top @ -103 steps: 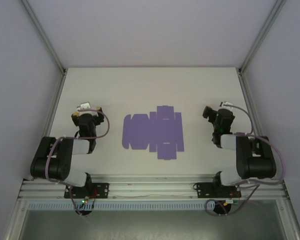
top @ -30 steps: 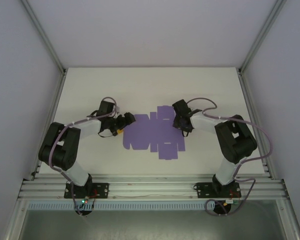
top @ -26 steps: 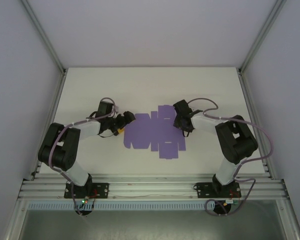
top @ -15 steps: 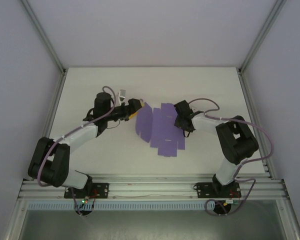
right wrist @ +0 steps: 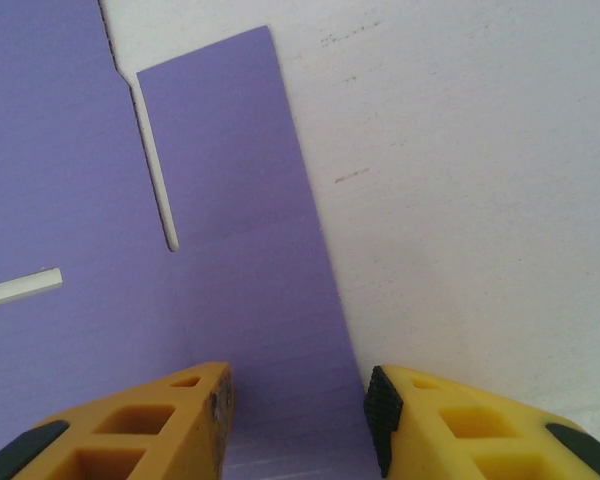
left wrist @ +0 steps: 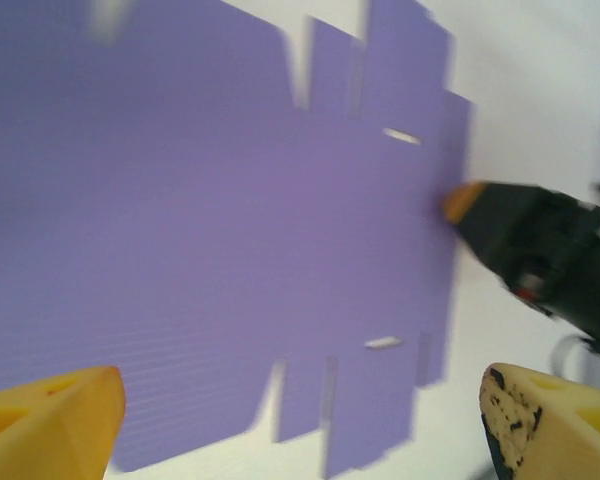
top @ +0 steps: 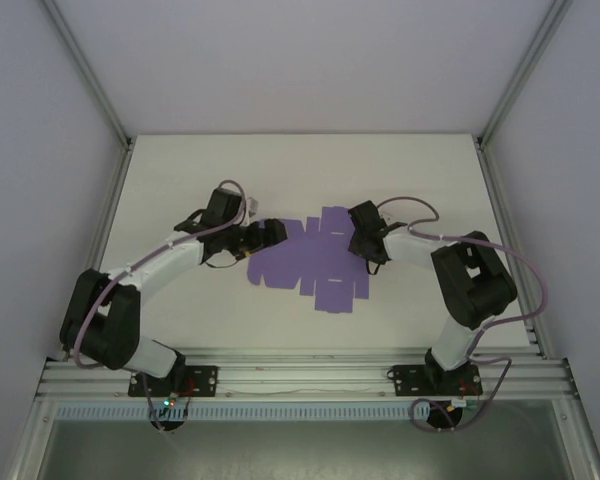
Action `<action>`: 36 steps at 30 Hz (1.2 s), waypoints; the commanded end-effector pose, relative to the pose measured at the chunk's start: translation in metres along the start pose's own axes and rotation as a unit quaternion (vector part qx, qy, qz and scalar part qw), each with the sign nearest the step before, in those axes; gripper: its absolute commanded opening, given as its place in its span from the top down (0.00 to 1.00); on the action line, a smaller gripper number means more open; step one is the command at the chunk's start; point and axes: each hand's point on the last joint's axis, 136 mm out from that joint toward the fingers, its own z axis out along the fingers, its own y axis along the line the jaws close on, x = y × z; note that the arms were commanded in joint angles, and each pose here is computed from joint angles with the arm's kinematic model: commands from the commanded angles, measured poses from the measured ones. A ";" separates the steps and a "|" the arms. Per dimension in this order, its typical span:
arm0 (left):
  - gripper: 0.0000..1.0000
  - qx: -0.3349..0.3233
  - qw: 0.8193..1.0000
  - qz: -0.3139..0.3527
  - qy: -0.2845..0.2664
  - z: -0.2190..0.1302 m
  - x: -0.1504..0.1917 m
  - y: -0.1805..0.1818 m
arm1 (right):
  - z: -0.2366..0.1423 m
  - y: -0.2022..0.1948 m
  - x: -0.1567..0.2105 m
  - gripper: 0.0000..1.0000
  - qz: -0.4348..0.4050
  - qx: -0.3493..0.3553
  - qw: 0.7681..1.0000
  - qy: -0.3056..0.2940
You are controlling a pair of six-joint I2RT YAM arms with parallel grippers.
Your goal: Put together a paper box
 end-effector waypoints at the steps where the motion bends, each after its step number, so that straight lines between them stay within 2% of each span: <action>1: 0.11 -0.173 0.985 -0.018 0.001 -0.009 0.001 0.079 | 0.028 -0.025 0.067 0.57 -0.017 0.028 0.993 0.114; 2: 0.12 -0.178 0.983 -0.033 0.016 -0.003 0.001 0.089 | 0.027 -0.026 0.067 0.57 -0.019 0.030 0.993 0.113; 5: 0.16 -0.139 0.989 -0.026 0.048 0.021 -0.005 0.086 | 0.027 -0.028 0.068 0.57 -0.015 0.032 0.993 0.112; 12: 0.17 -0.063 0.994 0.020 0.093 0.049 0.001 0.048 | 0.028 -0.029 0.072 0.57 -0.008 0.027 0.993 0.114; 17: 0.18 -0.063 0.990 0.023 0.125 0.071 0.013 0.045 | 0.028 -0.029 0.073 0.57 -0.016 0.030 0.992 0.120; 21: 0.19 -0.031 0.989 0.033 0.138 0.079 0.020 0.022 | 0.027 -0.030 0.074 0.57 -0.019 0.029 0.992 0.121; 24: 0.19 0.009 0.991 0.032 0.129 0.069 0.017 0.002 | 0.028 -0.029 0.075 0.57 -0.015 0.023 0.992 0.121; 26: 0.18 -0.019 0.994 0.045 0.103 0.052 0.011 0.005 | 0.028 -0.029 0.075 0.57 -0.013 0.022 0.992 0.120; 28: 0.18 -0.086 0.992 0.060 0.072 0.036 0.001 0.023 | 0.027 -0.030 0.076 0.57 -0.014 0.024 0.992 0.120; 32: 0.17 -0.206 0.976 0.054 0.050 0.015 -0.008 0.068 | 0.027 -0.033 0.075 0.57 -0.019 0.031 0.992 0.121; 34: 0.17 -0.227 0.971 0.049 0.054 0.016 -0.007 0.080 | 0.027 -0.032 0.075 0.57 -0.018 0.031 0.992 0.120; 36: 0.18 -0.215 0.973 0.045 0.067 0.027 -0.001 0.080 | 0.027 -0.033 0.076 0.57 -0.018 0.033 0.992 0.120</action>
